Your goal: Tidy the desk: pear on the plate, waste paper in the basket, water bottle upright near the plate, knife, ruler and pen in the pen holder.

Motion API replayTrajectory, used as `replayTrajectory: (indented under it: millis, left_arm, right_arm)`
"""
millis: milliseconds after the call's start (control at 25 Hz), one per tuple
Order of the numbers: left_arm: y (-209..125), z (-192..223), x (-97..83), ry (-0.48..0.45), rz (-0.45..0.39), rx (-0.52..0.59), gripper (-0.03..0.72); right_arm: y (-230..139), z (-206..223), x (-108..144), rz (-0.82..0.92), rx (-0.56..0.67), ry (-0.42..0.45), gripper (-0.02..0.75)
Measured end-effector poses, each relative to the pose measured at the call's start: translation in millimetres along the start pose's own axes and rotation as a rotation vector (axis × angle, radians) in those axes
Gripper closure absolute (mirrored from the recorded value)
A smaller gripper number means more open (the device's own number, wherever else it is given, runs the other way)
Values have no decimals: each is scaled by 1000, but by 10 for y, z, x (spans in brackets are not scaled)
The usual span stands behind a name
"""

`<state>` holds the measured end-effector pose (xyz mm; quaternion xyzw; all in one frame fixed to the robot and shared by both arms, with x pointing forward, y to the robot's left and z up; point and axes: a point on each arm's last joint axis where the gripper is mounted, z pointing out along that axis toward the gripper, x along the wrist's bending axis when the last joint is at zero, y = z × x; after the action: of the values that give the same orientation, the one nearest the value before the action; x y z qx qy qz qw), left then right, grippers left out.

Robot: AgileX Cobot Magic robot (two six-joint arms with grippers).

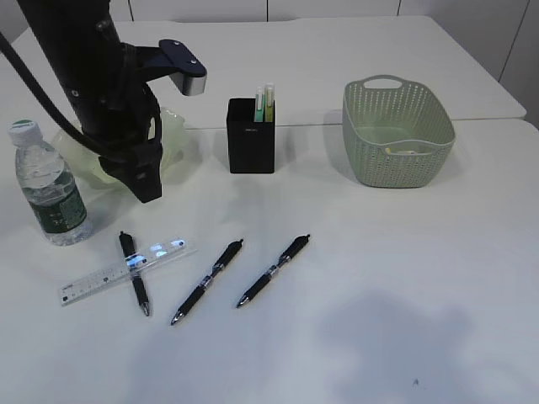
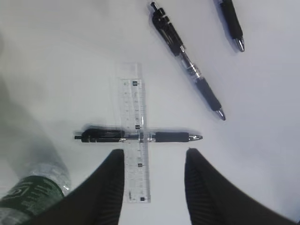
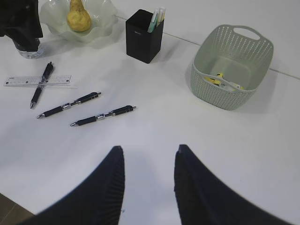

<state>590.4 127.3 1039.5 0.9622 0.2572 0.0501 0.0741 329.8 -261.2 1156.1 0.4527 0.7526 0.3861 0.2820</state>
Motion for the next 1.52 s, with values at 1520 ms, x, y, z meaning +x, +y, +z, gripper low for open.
replayTrajectory:
  millis: [1520]
  left_arm:
    - [-166,268,300,-88,-73,14,244]
  right_arm:
    - [0,0,0,0,0,0,438]
